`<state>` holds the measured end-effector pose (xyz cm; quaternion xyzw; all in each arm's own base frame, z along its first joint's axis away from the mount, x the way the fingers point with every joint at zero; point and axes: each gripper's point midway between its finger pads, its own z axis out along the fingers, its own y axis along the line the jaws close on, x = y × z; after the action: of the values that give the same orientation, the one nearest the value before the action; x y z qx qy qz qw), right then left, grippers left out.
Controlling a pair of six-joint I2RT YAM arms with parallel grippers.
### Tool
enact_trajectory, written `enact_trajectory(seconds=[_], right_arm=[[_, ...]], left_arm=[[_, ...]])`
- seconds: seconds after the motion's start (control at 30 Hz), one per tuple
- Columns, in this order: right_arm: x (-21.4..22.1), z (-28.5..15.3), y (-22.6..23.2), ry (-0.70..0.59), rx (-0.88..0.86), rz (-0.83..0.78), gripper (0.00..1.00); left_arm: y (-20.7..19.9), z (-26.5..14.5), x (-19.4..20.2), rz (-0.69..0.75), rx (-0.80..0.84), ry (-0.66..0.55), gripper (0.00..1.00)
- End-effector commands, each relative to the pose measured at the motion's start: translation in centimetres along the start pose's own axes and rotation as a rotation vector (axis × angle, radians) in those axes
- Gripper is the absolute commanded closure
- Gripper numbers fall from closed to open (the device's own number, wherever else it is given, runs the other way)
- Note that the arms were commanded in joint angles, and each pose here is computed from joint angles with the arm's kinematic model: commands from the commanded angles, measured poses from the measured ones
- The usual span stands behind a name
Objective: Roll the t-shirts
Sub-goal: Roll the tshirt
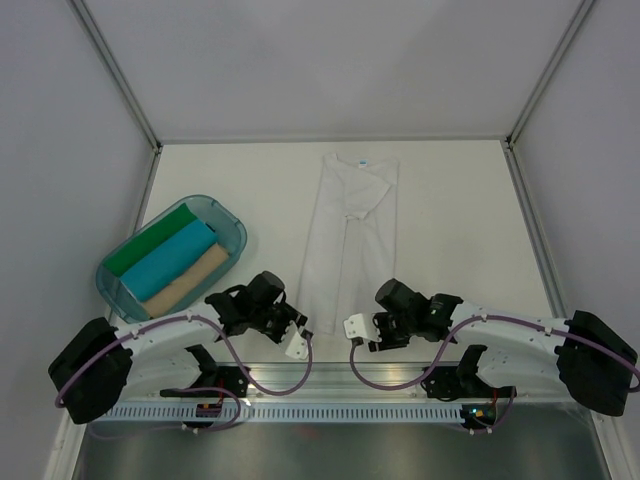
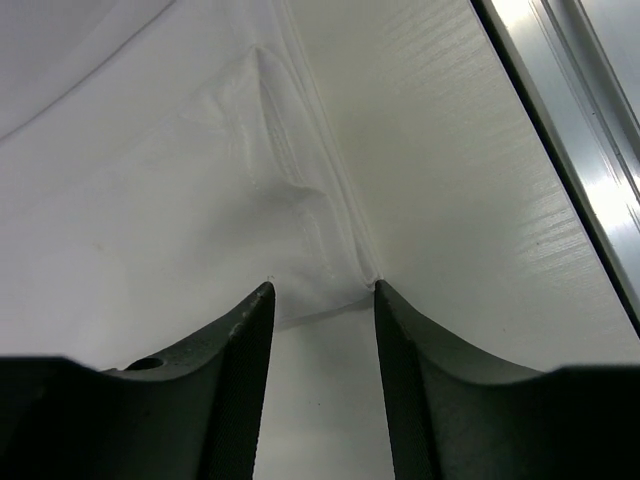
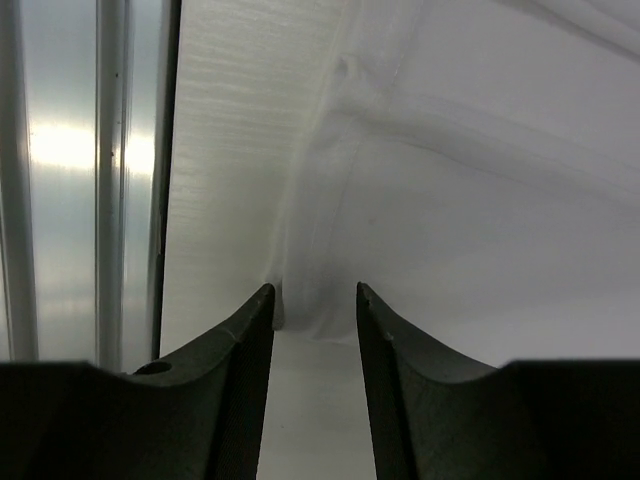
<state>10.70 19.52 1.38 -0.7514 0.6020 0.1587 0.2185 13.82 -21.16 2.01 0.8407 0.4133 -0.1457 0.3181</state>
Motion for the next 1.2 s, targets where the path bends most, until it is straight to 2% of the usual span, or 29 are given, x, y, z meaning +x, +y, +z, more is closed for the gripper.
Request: enact_trajectory(seconds=[0.0,0.07,0.13,0.3,0.37,0.53,0.6,0.73,0.83,0.93,1.03,1.17], right_arm=[[0.2,1.1,-0.7,0.018,0.035,-0.006,0.55],[0.1,1.2,-0.7,0.016,0.035,-0.002,0.61],[0.3,1.1,-0.7,0.023,0.037,-0.002,0.76],[-0.9,0.0,-0.4,-0.001,0.009,0.001,0.96],[-1.3,-0.6,0.3,-0.007,-0.031,0.005,1.00],[-2.3,-1.8,0.4,-0.059,-0.067,0.026,1.00],[-2.0,-1.9,0.1,-0.055,-0.078,0.040,1.00],[-0.9,-1.4,-0.9,-0.029,-0.111,0.112,1.00],[-2.4,-1.9,-2.5,-0.085,-0.097,0.183,1.00],[-1.6,-2.4,-4.0,-0.095,-0.060,0.265,1.00],[-0.6,-2.2,-4.1,-0.062,-0.064,0.289,1.00],[-0.3,-2.1,-4.9,-0.054,-0.055,0.329,1.00]], left_arm=[[-2.8,0.9,0.3,0.044,0.121,-0.020,0.51],[-2.8,1.2,0.3,0.033,0.141,-0.024,0.60],[-2.7,1.3,0.2,0.010,0.146,-0.026,0.66],[-1.5,1.1,-0.1,-0.079,0.168,0.003,0.97],[-1.3,0.3,-0.8,-0.110,0.206,-0.003,0.98],[-0.2,-1.3,-2.4,-0.207,0.250,-0.063,0.98],[-0.6,-1.7,-2.1,-0.279,0.290,-0.064,0.98],[1.5,-1.7,-2.2,-0.370,0.289,-0.104,0.98],[3.5,-1.1,-1.5,-0.456,0.290,-0.108,0.98],[4.5,-1.0,-0.3,-0.535,0.294,-0.122,0.98],[4.6,-1.0,0.7,-0.497,0.292,-0.132,0.98],[6.5,-0.9,1.0,-0.559,0.277,-0.148,0.98]])
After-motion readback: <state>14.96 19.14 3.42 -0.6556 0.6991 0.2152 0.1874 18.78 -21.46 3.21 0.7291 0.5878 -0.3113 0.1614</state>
